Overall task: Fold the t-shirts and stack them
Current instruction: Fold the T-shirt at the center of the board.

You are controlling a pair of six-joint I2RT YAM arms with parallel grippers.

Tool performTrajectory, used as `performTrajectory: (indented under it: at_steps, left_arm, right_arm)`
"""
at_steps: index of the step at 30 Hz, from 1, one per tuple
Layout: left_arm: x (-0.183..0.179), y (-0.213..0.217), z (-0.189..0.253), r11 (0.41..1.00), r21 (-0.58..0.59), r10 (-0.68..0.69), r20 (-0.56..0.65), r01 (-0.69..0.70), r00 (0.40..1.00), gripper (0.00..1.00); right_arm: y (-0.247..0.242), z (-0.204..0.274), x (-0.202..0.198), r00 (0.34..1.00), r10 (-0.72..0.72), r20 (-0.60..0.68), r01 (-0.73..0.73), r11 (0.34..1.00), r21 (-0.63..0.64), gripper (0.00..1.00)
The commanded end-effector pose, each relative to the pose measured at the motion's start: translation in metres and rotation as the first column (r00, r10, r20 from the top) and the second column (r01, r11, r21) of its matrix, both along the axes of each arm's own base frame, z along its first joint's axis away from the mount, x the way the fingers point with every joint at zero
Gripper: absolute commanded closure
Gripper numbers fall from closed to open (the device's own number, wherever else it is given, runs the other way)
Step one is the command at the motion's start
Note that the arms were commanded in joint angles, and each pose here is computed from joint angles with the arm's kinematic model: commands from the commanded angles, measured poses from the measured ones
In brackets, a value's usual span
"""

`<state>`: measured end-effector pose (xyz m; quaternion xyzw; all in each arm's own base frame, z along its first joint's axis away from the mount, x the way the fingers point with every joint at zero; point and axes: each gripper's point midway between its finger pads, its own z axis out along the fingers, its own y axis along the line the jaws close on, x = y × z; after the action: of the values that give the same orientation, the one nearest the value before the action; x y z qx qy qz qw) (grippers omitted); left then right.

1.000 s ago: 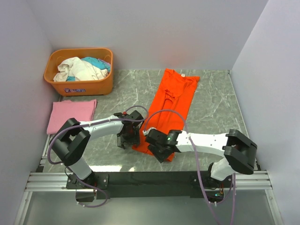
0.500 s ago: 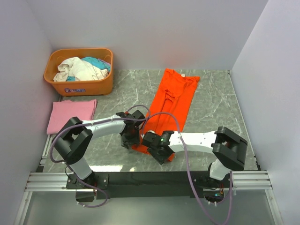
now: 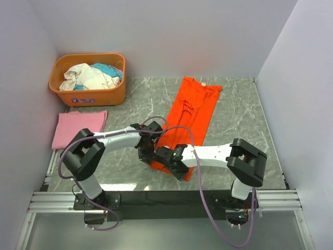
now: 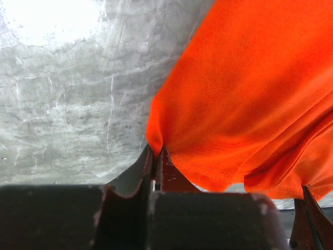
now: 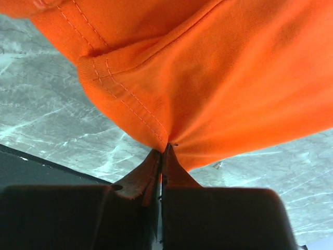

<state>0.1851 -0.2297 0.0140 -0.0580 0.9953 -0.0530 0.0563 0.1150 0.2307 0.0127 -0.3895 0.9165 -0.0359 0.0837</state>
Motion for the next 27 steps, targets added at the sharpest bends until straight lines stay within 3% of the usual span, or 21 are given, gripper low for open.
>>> performTrajectory:
  at_steps: [1,8,14,20,27]
  left_arm:
    - [-0.001,0.007,-0.016,0.998,0.062,-0.004,0.008,0.003,1.000,0.99]
    - [-0.026,0.048,0.003,0.991,0.124,0.043,-0.001,-0.043,0.999,0.99]
    - [-0.034,0.073,0.033,0.990,0.086,0.106,0.046,-0.110,0.993,0.99]
    - [0.013,0.048,0.071,0.995,-0.009,0.101,0.133,-0.101,0.986,0.99]
    - [0.095,0.005,0.092,0.997,-0.053,0.063,0.191,-0.054,0.980,0.99]
  right_arm:
    - [0.010,0.006,0.003,0.999,0.042,0.012,-0.042,0.999,0.023,1.00]
    - [0.042,0.036,-0.039,0.977,0.203,-0.069,-0.192,0.972,0.136,1.00]
    - [0.061,0.059,-0.057,0.952,0.290,-0.101,-0.262,0.937,0.231,1.00]
    - [0.043,0.074,-0.022,0.975,0.220,-0.032,-0.208,0.955,0.212,1.00]
    - [-0.007,0.084,0.064,0.990,0.004,0.138,-0.019,0.994,0.106,1.00]
